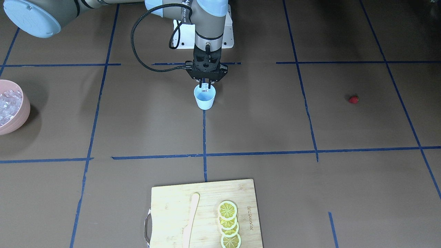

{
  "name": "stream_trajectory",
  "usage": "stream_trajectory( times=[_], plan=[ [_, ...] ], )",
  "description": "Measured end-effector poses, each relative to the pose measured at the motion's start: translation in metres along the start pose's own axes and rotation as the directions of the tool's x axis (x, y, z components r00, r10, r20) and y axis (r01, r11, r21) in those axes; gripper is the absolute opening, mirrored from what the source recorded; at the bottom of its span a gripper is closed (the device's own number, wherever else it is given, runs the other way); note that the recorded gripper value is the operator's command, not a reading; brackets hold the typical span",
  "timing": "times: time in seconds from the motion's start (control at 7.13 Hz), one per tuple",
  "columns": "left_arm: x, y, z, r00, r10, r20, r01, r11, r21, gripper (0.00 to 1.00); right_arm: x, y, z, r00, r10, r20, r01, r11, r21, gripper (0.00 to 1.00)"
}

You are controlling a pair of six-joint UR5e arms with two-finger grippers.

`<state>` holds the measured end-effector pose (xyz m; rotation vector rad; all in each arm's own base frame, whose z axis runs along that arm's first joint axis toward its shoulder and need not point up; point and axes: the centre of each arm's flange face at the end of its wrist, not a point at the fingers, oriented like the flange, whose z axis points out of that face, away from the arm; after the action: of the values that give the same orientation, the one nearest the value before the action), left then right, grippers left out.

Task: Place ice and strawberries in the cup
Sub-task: 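Open the right gripper to drop the ice cube into the cup, then move the right gripper back to the pink bowl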

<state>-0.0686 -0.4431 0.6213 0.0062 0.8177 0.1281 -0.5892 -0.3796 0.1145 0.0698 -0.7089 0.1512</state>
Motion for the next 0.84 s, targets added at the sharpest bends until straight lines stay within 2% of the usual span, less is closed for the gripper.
stream_trajectory(
  times=[0.42,0.7,0.84],
  plan=[
    [0.000,0.000,0.000,1.000,0.000,0.000,0.000,1.000,0.000,1.00,0.000,-0.002,-0.003,1.000,-0.005,0.011,0.005,1.000,0.004,0.99],
    [0.000,0.000,0.000,1.000,0.000,0.000,0.000,1.000,-0.001,1.00,0.015,-0.020,-0.006,1.000,-0.018,0.010,0.018,1.000,0.019,1.00],
    [0.000,0.000,0.000,1.000,-0.001,0.000,0.001,1.000,-0.001,1.00,0.040,-0.033,-0.011,0.998,-0.055,0.014,0.055,0.998,0.031,1.00]
  ],
)
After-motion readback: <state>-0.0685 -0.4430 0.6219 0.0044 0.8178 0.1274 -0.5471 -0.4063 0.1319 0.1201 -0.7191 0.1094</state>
